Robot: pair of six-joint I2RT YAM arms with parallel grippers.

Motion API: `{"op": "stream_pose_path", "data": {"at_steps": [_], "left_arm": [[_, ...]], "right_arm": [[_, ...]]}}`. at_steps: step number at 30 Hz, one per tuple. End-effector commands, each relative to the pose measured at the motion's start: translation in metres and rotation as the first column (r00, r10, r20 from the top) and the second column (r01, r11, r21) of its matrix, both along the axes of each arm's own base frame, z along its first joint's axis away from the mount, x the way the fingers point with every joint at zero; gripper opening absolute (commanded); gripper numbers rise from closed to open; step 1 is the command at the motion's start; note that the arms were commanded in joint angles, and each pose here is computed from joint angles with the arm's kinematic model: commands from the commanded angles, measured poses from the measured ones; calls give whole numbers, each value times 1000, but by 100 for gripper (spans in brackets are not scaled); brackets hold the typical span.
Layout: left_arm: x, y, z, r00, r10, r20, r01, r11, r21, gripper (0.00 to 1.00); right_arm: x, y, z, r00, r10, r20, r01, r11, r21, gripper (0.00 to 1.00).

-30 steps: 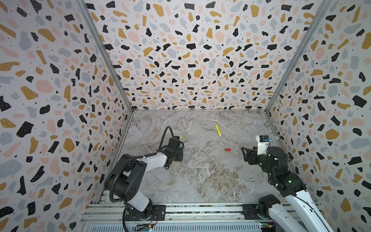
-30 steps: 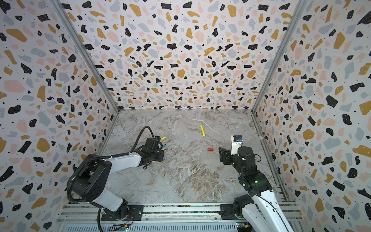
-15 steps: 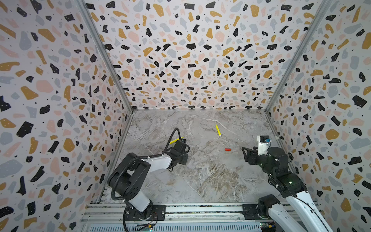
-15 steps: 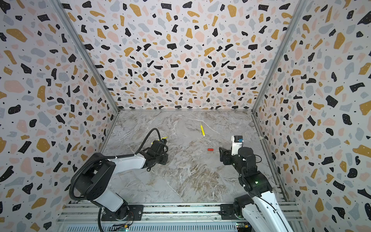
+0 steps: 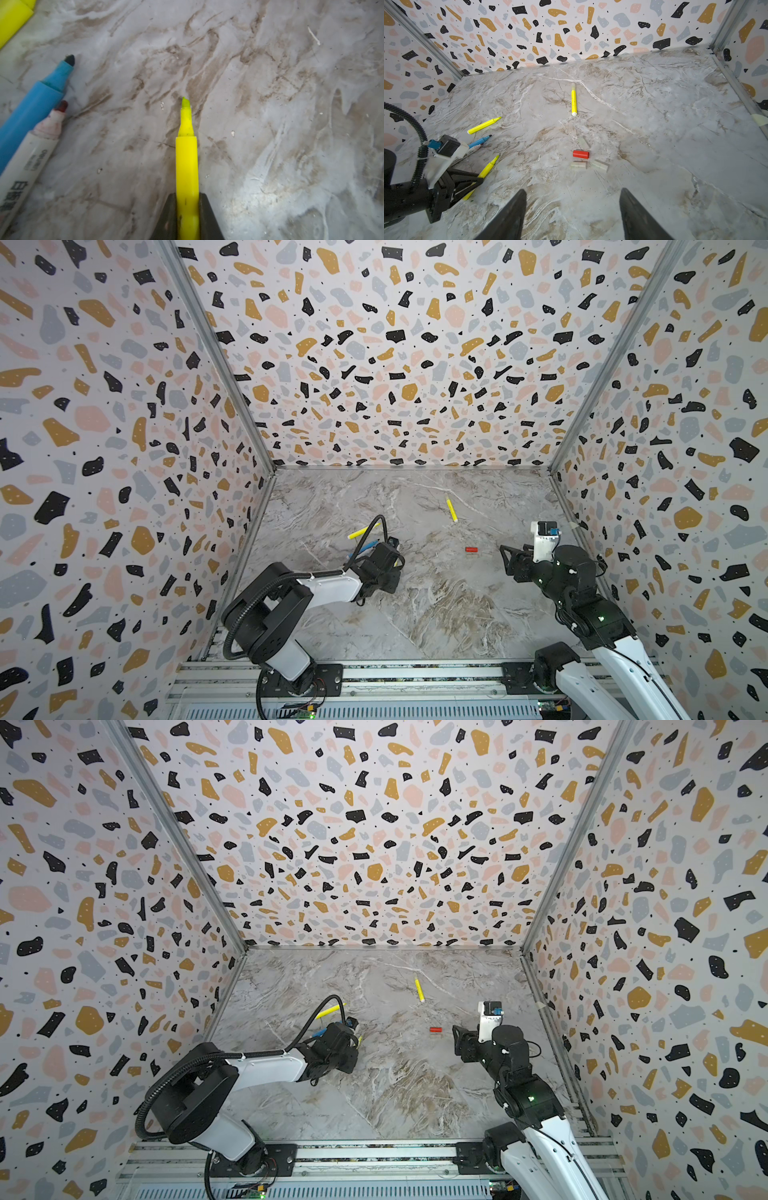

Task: Insert the pens into the pen caps
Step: 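Lift the yellow highlighter upright with the left gripper while the right gripper approaches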

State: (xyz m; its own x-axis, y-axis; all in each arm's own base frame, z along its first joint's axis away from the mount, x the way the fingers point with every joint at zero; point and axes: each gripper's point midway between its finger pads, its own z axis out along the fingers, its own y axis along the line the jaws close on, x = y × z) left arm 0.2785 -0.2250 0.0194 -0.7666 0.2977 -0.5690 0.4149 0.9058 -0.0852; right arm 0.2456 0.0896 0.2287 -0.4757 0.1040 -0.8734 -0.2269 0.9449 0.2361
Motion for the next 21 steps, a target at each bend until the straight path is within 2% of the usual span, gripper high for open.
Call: {"op": "stream_pose_path", "data": {"at_steps": [1, 17, 21], "left_arm": [[-20, 9, -10, 999, 6, -52, -5, 1000, 13, 12], [-40, 2, 4, 1000, 8, -24, -10, 998, -63, 7], [-45, -6, 11, 1000, 3, -12, -5, 993, -119, 7]], "right_arm": [[-3, 3, 4, 1000, 2, 5, -2, 1000, 5, 71], [-6, 18, 2, 997, 72, 18, -73, 997, 17, 71], [-7, 32, -3, 989, 151, 7, -151, 988, 38, 72]]}}
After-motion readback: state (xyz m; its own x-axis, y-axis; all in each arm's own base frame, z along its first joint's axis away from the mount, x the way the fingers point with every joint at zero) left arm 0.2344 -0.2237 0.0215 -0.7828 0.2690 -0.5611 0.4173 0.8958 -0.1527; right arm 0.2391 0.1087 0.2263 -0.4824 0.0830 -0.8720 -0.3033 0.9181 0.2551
